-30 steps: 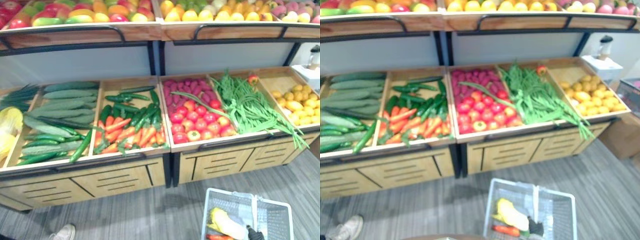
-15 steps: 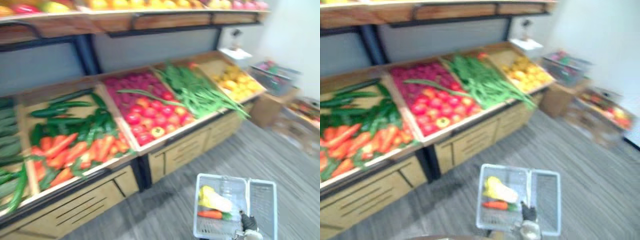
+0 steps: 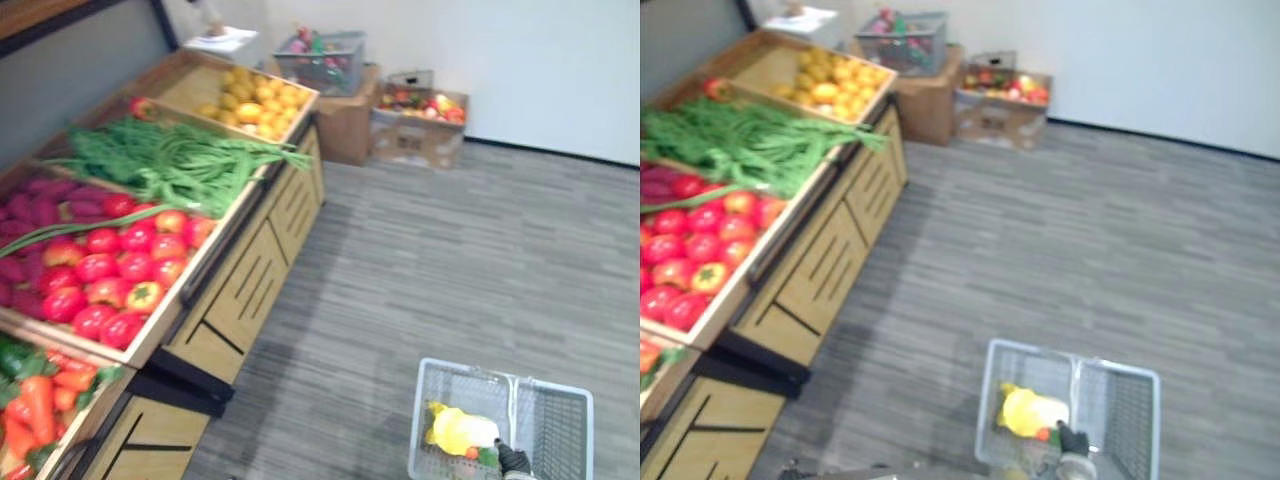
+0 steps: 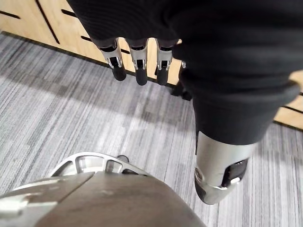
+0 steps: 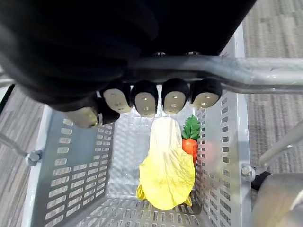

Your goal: Pick vegetable in the basket

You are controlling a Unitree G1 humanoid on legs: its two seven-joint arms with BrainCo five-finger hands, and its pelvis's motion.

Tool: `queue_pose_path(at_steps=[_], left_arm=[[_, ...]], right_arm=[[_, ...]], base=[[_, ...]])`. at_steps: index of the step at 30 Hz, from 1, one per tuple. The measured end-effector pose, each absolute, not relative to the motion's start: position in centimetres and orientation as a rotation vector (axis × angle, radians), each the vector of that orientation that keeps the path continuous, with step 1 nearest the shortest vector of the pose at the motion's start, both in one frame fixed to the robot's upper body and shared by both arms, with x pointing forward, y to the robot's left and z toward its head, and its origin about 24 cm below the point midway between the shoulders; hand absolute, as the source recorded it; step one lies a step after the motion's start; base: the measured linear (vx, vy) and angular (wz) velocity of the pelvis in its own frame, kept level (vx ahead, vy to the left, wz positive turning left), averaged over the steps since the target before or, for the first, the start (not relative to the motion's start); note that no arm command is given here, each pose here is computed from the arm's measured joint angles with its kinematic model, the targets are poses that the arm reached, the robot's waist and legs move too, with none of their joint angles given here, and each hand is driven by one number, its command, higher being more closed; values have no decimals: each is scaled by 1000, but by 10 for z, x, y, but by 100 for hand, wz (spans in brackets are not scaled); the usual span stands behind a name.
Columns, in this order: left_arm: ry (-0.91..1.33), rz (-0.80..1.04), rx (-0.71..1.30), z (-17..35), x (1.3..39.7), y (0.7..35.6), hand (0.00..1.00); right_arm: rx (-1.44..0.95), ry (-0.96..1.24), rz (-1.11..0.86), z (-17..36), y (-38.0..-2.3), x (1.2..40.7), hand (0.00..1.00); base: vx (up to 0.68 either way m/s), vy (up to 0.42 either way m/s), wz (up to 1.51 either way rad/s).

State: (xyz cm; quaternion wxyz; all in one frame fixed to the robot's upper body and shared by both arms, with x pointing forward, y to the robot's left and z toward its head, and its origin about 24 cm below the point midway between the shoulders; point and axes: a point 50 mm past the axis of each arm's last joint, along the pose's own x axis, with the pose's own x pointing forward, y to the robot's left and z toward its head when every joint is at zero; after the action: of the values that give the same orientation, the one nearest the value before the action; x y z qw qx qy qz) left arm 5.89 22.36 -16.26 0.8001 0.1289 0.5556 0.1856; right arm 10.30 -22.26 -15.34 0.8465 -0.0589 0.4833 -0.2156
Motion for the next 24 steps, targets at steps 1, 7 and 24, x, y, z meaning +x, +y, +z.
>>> queue_pose_path(at_steps=[1, 7, 24], left_arm=[[1185, 405, 280, -162, 61, 226, 0], [1167, 468, 237, -161, 66, 225, 0], [1114, 416, 315, -159, 79, 221, 0]], right_arm=[[-117, 1021, -448, -154, -219, 103, 100], [-129, 1012, -423, -154, -220, 103, 100], [-120, 977, -445, -151, -223, 111, 100]], base=[[-2, -99, -48], [-114, -57, -61], [-1, 109, -48]])
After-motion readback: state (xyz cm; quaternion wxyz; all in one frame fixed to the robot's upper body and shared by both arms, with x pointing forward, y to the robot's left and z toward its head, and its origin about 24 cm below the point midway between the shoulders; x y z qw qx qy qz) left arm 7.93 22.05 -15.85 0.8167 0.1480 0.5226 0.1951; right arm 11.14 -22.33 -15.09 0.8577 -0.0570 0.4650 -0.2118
